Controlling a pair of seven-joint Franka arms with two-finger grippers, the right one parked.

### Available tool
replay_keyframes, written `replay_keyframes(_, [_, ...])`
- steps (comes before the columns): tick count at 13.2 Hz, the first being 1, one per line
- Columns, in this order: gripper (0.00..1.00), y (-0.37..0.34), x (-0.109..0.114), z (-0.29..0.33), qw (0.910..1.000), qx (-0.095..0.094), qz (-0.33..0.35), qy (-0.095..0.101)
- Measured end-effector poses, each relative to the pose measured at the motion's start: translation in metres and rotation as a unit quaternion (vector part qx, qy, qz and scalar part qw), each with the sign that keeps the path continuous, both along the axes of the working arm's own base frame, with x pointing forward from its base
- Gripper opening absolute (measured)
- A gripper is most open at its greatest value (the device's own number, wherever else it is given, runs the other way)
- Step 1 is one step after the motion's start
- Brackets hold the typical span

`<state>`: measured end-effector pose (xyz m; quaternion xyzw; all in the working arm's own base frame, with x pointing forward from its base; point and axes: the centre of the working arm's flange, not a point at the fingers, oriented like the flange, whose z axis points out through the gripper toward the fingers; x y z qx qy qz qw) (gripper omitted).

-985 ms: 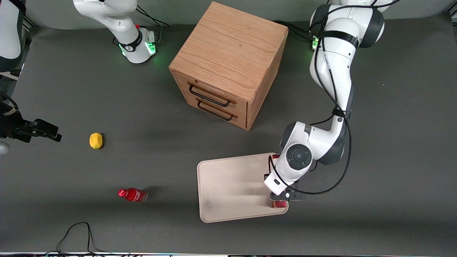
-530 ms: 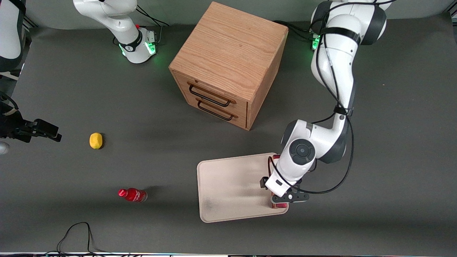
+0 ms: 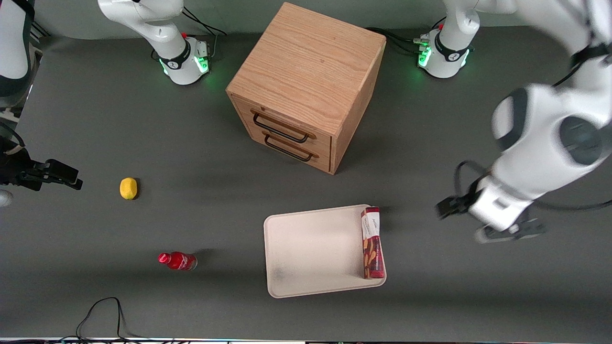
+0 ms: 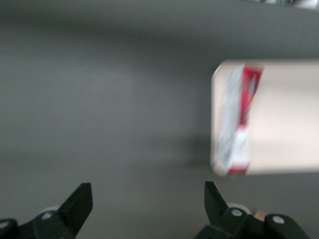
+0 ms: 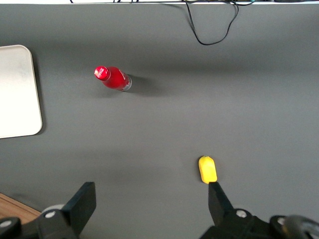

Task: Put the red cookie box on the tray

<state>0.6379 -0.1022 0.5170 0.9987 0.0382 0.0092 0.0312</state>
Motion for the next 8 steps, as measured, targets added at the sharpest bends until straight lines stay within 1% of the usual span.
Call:
replay_keyframes(1, [1.0, 0.027, -0.017, 0.02, 0.9999, 0.009, -0.006, 0.008])
replay_keyframes(2, [1.0, 0.049, -0.033, 0.037, 0.9998, 0.018, -0.005, 0.009])
replay_keyframes(3, [1.0, 0.069, -0.052, 0.05, 0.9997, 0.021, -0.003, 0.008])
replay_keyframes(5, [1.0, 0.101, -0.084, 0.061, 0.9997, 0.019, -0.016, 0.006])
replay_keyframes(6, [1.0, 0.112, -0.096, 0.064, 0.9995, 0.02, -0.024, 0.005])
replay_keyframes(8, [1.0, 0.124, -0.106, 0.067, 0.9989, 0.036, -0.03, 0.001])
